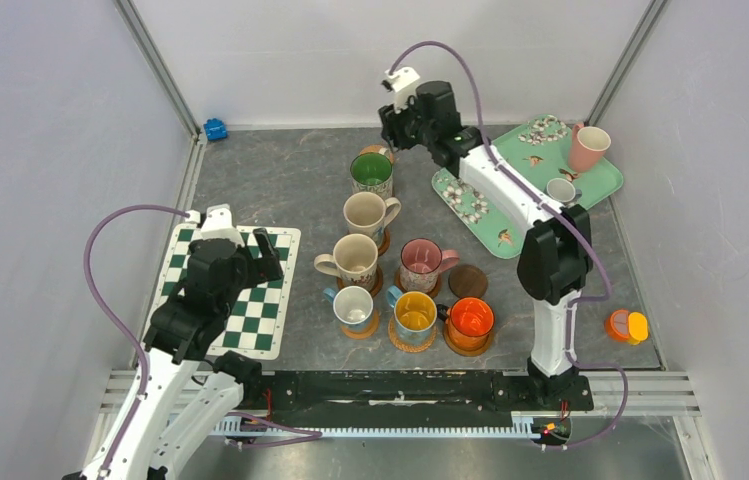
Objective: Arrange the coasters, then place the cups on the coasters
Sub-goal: Pick up the cup from the tray.
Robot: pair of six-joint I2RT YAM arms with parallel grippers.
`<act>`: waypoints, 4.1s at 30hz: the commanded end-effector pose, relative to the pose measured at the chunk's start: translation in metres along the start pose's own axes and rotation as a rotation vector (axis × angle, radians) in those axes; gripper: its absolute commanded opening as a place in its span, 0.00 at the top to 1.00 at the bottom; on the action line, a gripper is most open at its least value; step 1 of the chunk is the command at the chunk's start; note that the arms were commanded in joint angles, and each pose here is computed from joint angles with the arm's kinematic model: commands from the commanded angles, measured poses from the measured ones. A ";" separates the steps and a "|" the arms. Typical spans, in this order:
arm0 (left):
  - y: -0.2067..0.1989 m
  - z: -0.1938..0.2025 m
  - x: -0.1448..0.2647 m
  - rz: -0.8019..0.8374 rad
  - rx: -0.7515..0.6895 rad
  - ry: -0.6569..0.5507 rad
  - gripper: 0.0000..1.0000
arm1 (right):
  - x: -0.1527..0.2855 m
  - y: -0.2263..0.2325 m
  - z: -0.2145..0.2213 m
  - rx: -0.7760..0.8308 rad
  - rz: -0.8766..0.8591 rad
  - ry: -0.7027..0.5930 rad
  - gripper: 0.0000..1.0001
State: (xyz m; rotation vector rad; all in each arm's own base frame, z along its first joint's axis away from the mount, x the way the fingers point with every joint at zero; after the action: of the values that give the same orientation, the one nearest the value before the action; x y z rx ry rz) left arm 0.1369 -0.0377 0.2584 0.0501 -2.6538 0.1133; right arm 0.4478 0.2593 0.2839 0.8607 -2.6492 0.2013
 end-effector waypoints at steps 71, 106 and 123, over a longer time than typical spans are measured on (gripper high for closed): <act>-0.001 -0.003 0.011 0.072 0.009 -0.076 0.00 | 0.054 -0.132 0.060 -0.474 0.243 0.064 0.79; 0.000 -0.002 0.015 0.080 0.023 -0.101 0.00 | 0.159 -0.313 0.077 -0.360 0.918 0.130 0.49; -0.001 0.000 0.004 0.035 0.010 -0.048 0.00 | 0.136 -0.365 0.111 -0.219 0.976 0.227 0.46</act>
State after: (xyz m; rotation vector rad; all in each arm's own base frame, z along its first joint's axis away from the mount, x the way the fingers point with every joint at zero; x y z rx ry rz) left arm 0.1271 -0.0368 0.2577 0.0020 -2.6886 0.1467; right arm 0.5211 -0.1188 0.2213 -0.4723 -2.5053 0.1365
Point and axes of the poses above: each gripper's point midway between its finger pads, its own x axis back along the fingers, its own y axis along the line the jaws close on, z = x × y, the point moved 9 cm from there along x, back along the fingers, and after that the axes turned 6 degrees about -x, right-handed, at the moved point
